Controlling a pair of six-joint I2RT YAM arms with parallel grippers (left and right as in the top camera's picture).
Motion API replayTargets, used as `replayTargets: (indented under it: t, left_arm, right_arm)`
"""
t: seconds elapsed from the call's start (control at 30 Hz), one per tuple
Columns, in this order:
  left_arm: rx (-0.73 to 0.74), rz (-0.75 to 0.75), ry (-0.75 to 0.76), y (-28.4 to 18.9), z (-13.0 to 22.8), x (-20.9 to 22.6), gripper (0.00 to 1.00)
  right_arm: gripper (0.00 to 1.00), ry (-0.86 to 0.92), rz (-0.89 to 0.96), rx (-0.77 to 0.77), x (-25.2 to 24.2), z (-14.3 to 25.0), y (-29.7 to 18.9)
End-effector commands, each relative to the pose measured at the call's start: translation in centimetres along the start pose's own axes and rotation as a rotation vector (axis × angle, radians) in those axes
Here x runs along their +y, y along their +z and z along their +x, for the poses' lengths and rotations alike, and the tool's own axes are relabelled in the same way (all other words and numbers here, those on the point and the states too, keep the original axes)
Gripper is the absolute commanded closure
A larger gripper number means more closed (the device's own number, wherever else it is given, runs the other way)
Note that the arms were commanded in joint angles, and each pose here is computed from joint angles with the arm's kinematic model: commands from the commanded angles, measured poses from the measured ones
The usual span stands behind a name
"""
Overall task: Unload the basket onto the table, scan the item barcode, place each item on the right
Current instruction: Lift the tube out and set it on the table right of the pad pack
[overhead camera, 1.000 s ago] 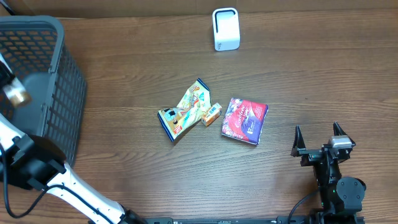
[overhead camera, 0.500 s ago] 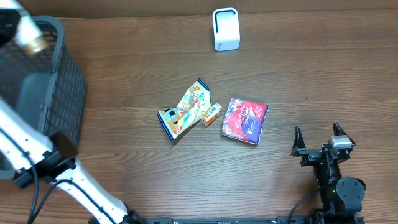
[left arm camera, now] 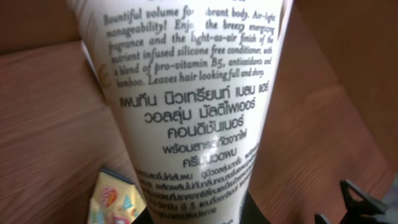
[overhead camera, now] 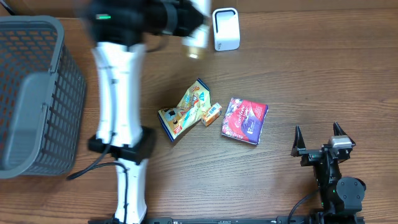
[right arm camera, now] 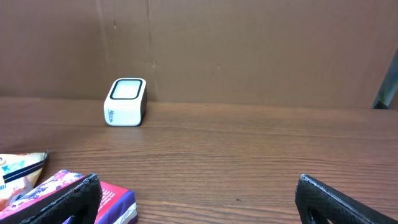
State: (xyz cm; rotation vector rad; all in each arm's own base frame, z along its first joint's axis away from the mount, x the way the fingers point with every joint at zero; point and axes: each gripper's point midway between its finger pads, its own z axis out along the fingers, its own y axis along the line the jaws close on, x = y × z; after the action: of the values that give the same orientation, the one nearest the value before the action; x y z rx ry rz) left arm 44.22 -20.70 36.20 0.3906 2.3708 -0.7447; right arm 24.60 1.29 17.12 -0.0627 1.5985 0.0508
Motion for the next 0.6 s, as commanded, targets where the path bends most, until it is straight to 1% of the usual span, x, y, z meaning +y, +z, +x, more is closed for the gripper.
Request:
replayTargets:
  t: [0.0, 0.1, 0.2, 0.3, 0.37, 0.47, 0.57]
  left_arm:
    - [0.1, -0.077, 0.078, 6.7, 2.3, -2.2, 0.9]
    - [0.169, -0.04, 0.092, 11.9, 4.3, -4.3, 0.9]
    - [0.225, -0.009, 0.062, 16.6, 6.5, -5.7, 0.9]
    - [0.291, 0.078, 0.029, 20.7, 9.0, -7.9, 0.89]
    - [0.325, 0.113, 0.016, 22.8, 10.5, -8.9, 0.89]
    - [0.371, 0.104, -0.045, 25.4, 12.6, -9.3, 0.86]
    - [0.421, 0.126, -0.071, 26.9, 14.5, -9.9, 0.85]
  right_arm:
    - [0.0, -0.001, 0.002, -0.006, 0.0, 0.1, 0.0]
    - [0.0, -0.001, 0.002, -0.006, 0.0, 0.1, 0.0]
    - [0.0, -0.001, 0.002, -0.006, 0.0, 0.1, 0.0]
    - [0.0, -0.001, 0.002, -0.006, 0.0, 0.1, 0.0]
    - [0.0, -0.001, 0.002, -0.006, 0.0, 0.1, 0.0]
    - [0.0, -0.001, 0.002, -0.006, 0.0, 0.1, 0.0]
    - [0.0, -0.001, 0.002, -0.006, 0.0, 0.1, 0.0]
